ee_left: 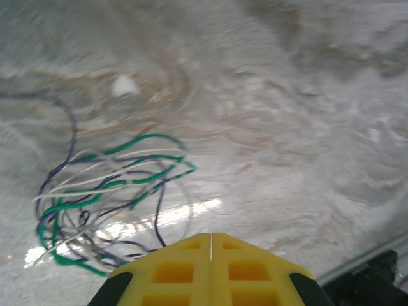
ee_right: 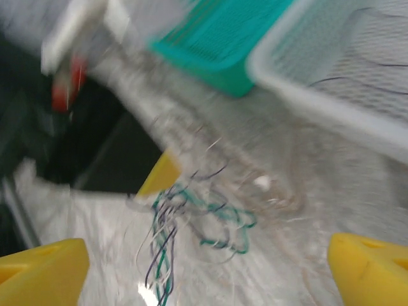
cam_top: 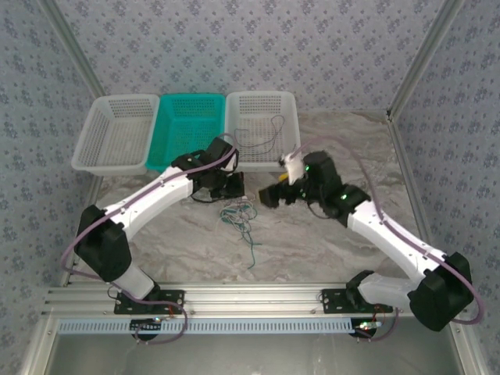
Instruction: Untangle the cables
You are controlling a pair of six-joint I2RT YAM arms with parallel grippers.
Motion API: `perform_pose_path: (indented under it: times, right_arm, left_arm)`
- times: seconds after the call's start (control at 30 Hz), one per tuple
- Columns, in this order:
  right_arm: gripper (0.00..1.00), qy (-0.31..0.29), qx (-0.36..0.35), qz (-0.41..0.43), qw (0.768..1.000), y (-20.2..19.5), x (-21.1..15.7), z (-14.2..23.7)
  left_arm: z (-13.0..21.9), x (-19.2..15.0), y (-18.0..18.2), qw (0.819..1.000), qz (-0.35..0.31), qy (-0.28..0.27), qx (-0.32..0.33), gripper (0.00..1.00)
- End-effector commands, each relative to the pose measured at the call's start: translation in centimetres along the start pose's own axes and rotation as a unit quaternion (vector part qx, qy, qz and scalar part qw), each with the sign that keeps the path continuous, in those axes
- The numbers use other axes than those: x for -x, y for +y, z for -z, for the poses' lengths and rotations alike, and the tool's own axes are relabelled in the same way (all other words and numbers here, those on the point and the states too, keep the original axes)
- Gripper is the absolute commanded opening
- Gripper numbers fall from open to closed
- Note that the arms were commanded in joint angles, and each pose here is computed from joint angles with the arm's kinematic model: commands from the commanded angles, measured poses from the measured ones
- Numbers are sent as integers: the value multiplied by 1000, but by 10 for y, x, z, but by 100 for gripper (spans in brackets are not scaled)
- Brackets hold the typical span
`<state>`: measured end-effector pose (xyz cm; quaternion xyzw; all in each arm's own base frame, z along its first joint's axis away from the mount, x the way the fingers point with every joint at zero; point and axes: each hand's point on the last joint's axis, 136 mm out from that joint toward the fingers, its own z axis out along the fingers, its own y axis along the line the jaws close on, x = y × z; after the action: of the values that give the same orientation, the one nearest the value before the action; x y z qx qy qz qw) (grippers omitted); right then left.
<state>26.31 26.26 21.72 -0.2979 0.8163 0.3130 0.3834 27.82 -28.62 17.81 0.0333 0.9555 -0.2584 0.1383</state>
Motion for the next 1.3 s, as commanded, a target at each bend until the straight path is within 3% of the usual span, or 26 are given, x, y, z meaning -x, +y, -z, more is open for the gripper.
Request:
perform_pose_path:
  times: [0.0,0.23,0.3,0.43,0.57,0.73,0.8,0.87,1.0,1.07,1.17,1.27]
  right_arm:
    - [100,-51,50,135,988,27,3,-18]
    - [96,-48,58,112,991,21,-30,-87]
    - [86,-33,55,94,993,15,-43,-105]
    - [55,-22,21,56,998,-2,-70,-118]
    - [47,15,10,65,998,-9,-98,-114]
    - [38,34,9,54,998,-10,-123,-97]
    - [40,31,2,46,998,-12,-128,-88]
    - [48,20,-2,44,999,-10,-124,-76]
    - [81,-23,-19,67,997,-3,-93,-39]
    - [90,-60,-33,85,994,-1,-71,-16]
    - [100,-91,-33,125,987,7,-45,10]
    - [100,-103,-16,150,983,13,-21,18]
  left_arm:
    - [26,7,-37,996,-61,-21,-63,0]
    - [46,23,-63,990,-44,-68,-120,0]
    - [58,31,-70,987,-35,-85,-133,0]
    - [100,55,-89,973,-27,-141,-179,0]
    - [157,81,-110,952,-41,-205,-223,0]
    - [219,97,-138,925,-105,-268,-248,0]
    - [231,101,-146,914,-121,-287,-260,0]
    - [233,103,-147,911,-128,-294,-260,0]
    - [222,103,-144,915,-122,-291,-251,0]
    - [220,102,-146,915,-126,-290,-251,0]
    - [211,98,-150,918,-139,-279,-247,0]
    - [201,95,-157,920,-147,-265,-247,0]
